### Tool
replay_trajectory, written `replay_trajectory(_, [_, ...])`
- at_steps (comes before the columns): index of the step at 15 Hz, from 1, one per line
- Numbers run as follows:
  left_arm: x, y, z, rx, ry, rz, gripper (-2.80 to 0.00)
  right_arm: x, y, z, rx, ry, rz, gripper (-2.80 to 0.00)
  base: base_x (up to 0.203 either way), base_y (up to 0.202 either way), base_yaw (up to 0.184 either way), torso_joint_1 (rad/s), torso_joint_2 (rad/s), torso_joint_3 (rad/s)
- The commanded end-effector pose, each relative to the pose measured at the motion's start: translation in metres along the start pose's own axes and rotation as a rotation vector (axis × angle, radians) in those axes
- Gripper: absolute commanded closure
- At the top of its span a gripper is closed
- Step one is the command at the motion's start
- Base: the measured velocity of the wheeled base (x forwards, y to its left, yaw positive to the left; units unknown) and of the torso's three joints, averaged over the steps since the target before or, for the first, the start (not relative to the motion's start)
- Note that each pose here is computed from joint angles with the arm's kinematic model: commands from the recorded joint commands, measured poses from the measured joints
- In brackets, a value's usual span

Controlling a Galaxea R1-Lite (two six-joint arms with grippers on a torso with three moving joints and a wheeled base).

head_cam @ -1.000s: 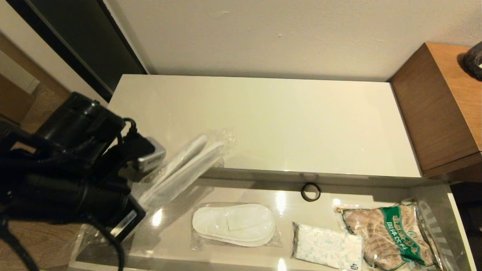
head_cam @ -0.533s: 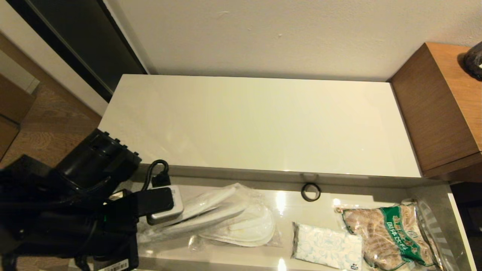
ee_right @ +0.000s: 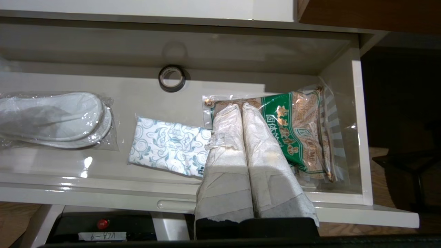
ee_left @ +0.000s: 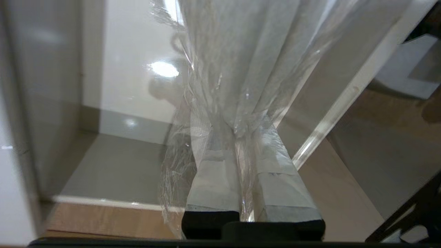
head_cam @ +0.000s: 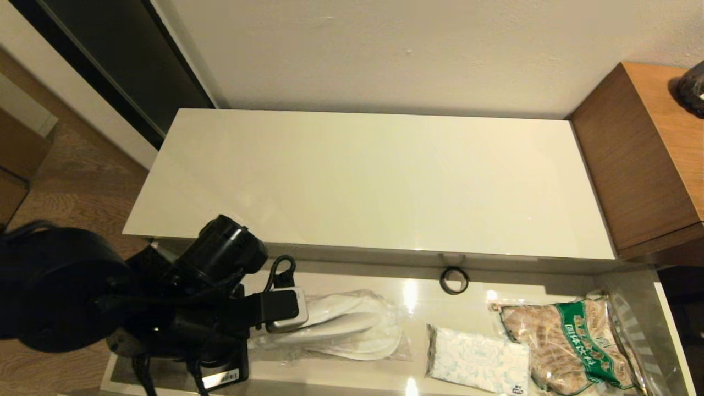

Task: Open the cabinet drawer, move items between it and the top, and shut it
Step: Put the disposable slippers in the drawer, then take out the tissue from the drawer

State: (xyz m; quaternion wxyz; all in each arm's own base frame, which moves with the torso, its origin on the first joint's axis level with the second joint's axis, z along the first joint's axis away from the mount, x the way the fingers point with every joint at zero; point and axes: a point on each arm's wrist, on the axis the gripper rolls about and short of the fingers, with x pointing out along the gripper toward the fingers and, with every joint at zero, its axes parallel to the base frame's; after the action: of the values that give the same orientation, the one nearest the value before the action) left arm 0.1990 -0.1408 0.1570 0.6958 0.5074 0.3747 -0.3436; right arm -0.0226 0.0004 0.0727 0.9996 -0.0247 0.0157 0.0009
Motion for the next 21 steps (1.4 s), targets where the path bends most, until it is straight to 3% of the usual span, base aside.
replay_trajectory(1, [0.027,-0.002,0.002,0.011,0.053,-0.042,0.00,0.000,0.000,0.000,-0.001,0.004,0.001,0.00,0.000,0.000,0.000,0.000,0.00,0.000])
replay_trajectory(3, [0.052,-0.001,0.004,-0.012,0.028,-0.005,0.00,0.000,0.000,-0.001,0.000,0.002,0.001,0.00,0.000,0.000,0.000,0.000,0.00,0.000])
replay_trajectory(5, [0.069,0.002,0.002,-0.016,0.050,0.014,0.00,0.000,0.000,0.000,0.000,0.001,0.001,0.00,0.000,0.000,0.000,0.000,0.00,0.000])
replay_trajectory(9, [0.085,0.011,0.004,-0.021,0.051,0.065,0.00,0.000,0.000,-0.001,0.001,0.002,0.001,0.00,0.000,0.000,0.000,0.000,0.00,0.000])
replay_trajectory(10, [0.089,0.010,0.003,-0.012,0.059,0.077,-0.30,0.000,0.000,0.000,-0.001,0.002,0.001,0.00,0.000,0.000,0.000,0.000,0.00,0.000])
replay_trajectory(11, [0.092,0.010,0.003,-0.010,0.057,0.084,-2.80,0.000,0.000,0.000,-0.001,0.001,0.001,0.00,0.000,0.000,0.000,0.000,0.00,0.000])
replay_trajectory(17, [0.071,0.018,0.003,-0.072,-0.008,0.140,-2.80,0.000,0.000,0.000,-0.006,0.001,0.001,0.00,0.000,0.000,0.000,0.000,0.00,0.000])
replay_trajectory(21, [-0.029,0.033,-0.009,-0.261,-0.170,0.273,-2.80,0.000,0.000,-0.001,-0.001,0.002,-0.001,0.00,0.000,0.000,0.000,0.000,0.00,0.000])
